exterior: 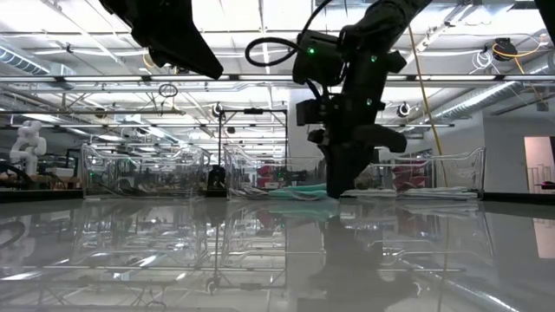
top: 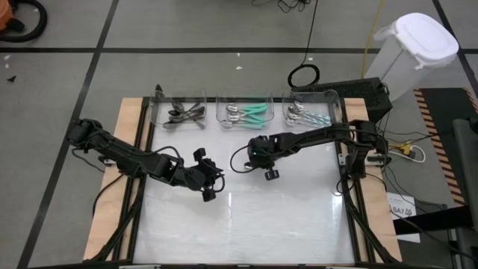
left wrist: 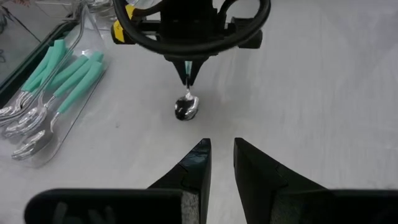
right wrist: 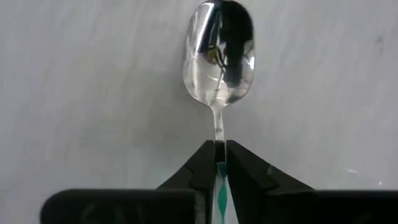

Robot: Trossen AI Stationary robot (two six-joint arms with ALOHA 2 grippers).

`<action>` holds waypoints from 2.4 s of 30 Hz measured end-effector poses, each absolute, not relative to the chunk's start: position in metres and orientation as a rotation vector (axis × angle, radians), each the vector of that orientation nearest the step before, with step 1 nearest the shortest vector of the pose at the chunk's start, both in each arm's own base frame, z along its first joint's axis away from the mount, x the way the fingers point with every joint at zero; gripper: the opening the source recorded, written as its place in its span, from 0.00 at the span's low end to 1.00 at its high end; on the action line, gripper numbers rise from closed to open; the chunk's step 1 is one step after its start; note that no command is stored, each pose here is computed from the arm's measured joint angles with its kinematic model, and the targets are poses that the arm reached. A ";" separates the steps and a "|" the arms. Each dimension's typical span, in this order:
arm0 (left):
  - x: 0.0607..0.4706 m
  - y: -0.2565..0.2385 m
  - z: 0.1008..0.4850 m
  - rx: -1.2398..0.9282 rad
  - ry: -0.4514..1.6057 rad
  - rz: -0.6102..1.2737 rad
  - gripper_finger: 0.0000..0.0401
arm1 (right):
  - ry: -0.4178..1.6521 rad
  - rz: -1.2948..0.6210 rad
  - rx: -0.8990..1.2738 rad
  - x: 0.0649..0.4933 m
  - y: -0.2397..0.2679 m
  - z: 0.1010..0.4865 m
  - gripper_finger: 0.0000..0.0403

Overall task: Sort silverware by color (type)
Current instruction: Put the green patterned spoon into the right transparent bin

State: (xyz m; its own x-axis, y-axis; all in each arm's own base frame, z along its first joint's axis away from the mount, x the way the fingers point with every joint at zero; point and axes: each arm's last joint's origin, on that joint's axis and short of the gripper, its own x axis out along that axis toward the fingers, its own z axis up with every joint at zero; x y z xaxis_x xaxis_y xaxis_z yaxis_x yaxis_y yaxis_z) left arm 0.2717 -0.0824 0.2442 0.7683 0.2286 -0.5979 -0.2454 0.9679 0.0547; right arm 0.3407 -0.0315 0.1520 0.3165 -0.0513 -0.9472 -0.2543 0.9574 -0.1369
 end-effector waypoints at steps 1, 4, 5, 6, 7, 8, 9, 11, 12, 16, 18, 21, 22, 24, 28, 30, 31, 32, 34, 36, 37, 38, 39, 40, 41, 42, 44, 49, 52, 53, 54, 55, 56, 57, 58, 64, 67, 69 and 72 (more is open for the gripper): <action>0.272 -0.082 0.244 -0.027 0.645 0.257 0.18 | 1.255 0.138 -0.281 0.340 -0.031 0.153 0.10; 0.272 -0.082 0.244 -0.030 0.645 0.258 0.18 | 1.249 0.127 -0.269 0.342 -0.031 0.155 0.15; 0.272 -0.082 0.244 -0.030 0.645 0.258 0.18 | 1.250 0.123 -0.265 0.342 -0.032 0.155 0.17; 0.272 -0.082 0.244 -0.030 0.645 0.258 0.18 | 1.254 0.121 -0.262 0.342 -0.032 0.155 0.20; 0.272 -0.082 0.244 -0.031 0.645 0.259 0.18 | 1.258 0.120 -0.260 0.341 -0.033 0.155 0.22; 0.272 -0.082 0.244 -0.031 0.645 0.259 0.18 | 1.261 0.119 -0.259 0.341 -0.033 0.155 0.23; 0.272 -0.082 0.244 -0.031 0.645 0.259 0.18 | 1.266 0.120 -0.258 0.340 -0.034 0.155 0.25; 0.272 -0.082 0.244 -0.031 0.645 0.259 0.18 | 1.290 0.132 -0.267 0.338 -0.034 0.154 0.28; 0.272 -0.082 0.244 -0.031 0.645 0.259 0.18 | 1.303 0.141 -0.273 0.337 -0.034 0.154 0.29; 0.272 -0.082 0.244 -0.031 0.645 0.259 0.18 | 1.321 0.146 -0.281 0.336 -0.034 0.152 0.31; 0.272 -0.082 0.244 -0.032 0.645 0.259 0.18 | 1.330 0.145 -0.277 0.335 -0.036 0.150 0.31; 0.272 -0.082 0.244 -0.042 0.644 0.262 0.18 | 1.322 0.137 -0.269 0.334 -0.039 0.148 0.31; 0.272 -0.082 0.244 -0.043 0.644 0.262 0.18 | 1.325 0.134 -0.265 0.333 -0.041 0.147 0.30; 0.272 -0.082 0.244 -0.043 0.644 0.262 0.18 | 1.336 0.123 -0.249 0.331 -0.044 0.145 0.29; 0.272 -0.082 0.244 -0.044 0.642 0.262 0.18 | 1.347 0.116 -0.231 0.327 -0.048 0.141 0.22; 0.272 -0.082 0.244 -0.044 0.642 0.262 0.18 | 1.354 0.118 -0.230 0.324 -0.049 0.139 0.16; 0.272 -0.082 0.244 -0.045 0.642 0.262 0.18 | 1.357 0.121 -0.231 0.324 -0.049 0.139 0.12; 0.272 -0.082 0.244 -0.045 0.642 0.262 0.18 | 1.361 0.127 -0.232 0.323 -0.049 0.138 0.08; 0.272 -0.082 0.244 -0.045 0.642 0.262 0.18 | 1.367 0.130 -0.234 0.322 -0.049 0.139 0.04; 0.272 -0.082 0.244 -0.046 0.642 0.263 0.18 | 1.371 0.132 -0.236 0.321 -0.047 0.141 0.04; 0.272 -0.082 0.244 -0.047 0.642 0.263 0.18 | 1.373 0.127 -0.237 0.321 -0.046 0.142 0.05; 0.272 -0.082 0.244 -0.048 0.642 0.263 0.18 | 1.377 0.124 -0.235 0.321 -0.045 0.145 0.05; 0.272 -0.082 0.244 -0.047 0.642 0.263 0.18 | 1.384 0.123 -0.231 0.320 -0.043 0.146 0.05; 0.272 -0.082 0.244 -0.047 0.643 0.263 0.18 | 1.389 0.121 -0.233 0.318 -0.042 0.150 0.05; 0.272 -0.082 0.244 -0.047 0.643 0.263 0.18 | 1.387 0.119 -0.232 0.318 -0.041 0.153 0.04; 0.272 -0.082 0.244 -0.046 0.643 0.263 0.18 | 1.378 0.116 -0.231 0.319 -0.040 0.157 0.04; 0.272 -0.082 0.244 -0.046 0.644 0.263 0.18 | 1.375 0.086 -0.226 0.318 -0.038 0.165 0.03; 0.272 -0.082 0.244 -0.039 0.644 0.261 0.18 | 1.392 -0.028 -0.246 0.310 -0.033 0.189 0.03; 0.272 -0.082 0.244 -0.034 0.644 0.259 0.18 | 1.378 -0.105 -0.282 0.303 -0.032 0.210 0.03; 0.272 -0.082 0.244 -0.035 0.643 0.259 0.18 | 1.373 -0.126 -0.293 0.299 -0.032 0.217 0.03; 0.272 -0.082 0.244 -0.035 0.643 0.259 0.18 | 1.364 -0.144 -0.306 0.296 -0.032 0.223 0.03; 0.272 -0.082 0.244 -0.035 0.643 0.259 0.18 | 1.352 -0.159 -0.314 0.292 -0.032 0.230 0.03; 0.272 -0.082 0.244 -0.035 0.643 0.259 0.18 | 1.333 -0.176 -0.322 0.288 -0.032 0.237 0.03; 0.272 -0.082 0.244 -0.036 0.643 0.259 0.18 | 1.315 -0.198 -0.329 0.284 -0.034 0.244 0.03; 0.272 -0.082 0.244 -0.036 0.643 0.259 0.18 | 1.296 -0.218 -0.333 0.279 -0.035 0.251 0.04; 0.272 -0.082 0.244 -0.036 0.642 0.259 0.18 | 1.193 -0.355 -0.352 0.253 -0.045 0.285 0.04; 0.272 -0.083 0.244 -0.037 0.640 0.259 0.18 | 1.166 -0.433 -0.359 0.240 -0.052 0.298 0.04; 0.272 -0.083 0.245 -0.039 0.639 0.260 0.18 | 1.155 -0.473 -0.354 0.232 -0.057 0.304 0.04; 0.272 -0.083 0.245 -0.040 0.637 0.260 0.18 | 1.152 -0.512 -0.332 0.221 -0.066 0.310 0.04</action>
